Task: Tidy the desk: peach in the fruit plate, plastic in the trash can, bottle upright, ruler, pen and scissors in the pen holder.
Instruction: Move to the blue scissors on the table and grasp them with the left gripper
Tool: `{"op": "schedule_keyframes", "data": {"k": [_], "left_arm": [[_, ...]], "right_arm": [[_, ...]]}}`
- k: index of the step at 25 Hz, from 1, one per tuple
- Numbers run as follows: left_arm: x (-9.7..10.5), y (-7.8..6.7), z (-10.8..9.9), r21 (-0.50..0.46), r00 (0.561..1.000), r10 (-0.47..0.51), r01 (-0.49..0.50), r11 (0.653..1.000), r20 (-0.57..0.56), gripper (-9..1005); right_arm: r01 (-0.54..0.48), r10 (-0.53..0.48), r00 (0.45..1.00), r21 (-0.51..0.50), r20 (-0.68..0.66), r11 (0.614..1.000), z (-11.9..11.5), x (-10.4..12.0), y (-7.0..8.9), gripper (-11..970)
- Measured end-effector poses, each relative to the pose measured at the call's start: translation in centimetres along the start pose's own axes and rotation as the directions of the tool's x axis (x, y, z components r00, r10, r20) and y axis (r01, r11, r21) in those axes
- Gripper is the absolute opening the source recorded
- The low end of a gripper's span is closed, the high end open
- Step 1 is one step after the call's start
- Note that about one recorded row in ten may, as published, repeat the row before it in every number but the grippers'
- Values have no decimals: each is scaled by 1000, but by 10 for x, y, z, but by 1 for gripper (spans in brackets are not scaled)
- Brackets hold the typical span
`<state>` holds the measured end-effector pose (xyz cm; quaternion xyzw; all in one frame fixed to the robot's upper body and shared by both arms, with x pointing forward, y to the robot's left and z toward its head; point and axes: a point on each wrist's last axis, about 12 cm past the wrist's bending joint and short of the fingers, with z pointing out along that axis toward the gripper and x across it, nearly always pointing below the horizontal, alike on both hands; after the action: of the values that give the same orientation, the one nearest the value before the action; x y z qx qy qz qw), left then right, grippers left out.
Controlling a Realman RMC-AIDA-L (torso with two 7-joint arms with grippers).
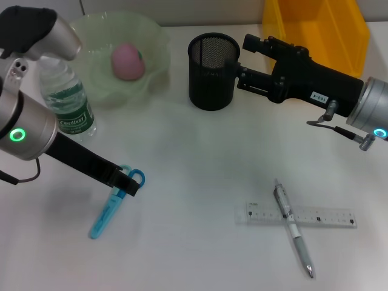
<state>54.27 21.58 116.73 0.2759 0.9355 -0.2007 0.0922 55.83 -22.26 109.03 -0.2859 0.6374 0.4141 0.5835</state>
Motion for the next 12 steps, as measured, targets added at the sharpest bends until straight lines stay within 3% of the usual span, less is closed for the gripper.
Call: {"op": "schedule_keyframes", "data": {"k": [6, 12], "left_arm": [[-4, -2, 13, -34, 997, -27, 25, 999, -76, 611], [-9, -2, 15, -78, 996, -64, 60, 995, -59, 647]], "right_arm": [[9, -9, 1000, 1, -2, 1000, 0, 2, 1, 705], [13, -13, 1000, -3, -2, 1000, 3, 0, 0, 704]]}}
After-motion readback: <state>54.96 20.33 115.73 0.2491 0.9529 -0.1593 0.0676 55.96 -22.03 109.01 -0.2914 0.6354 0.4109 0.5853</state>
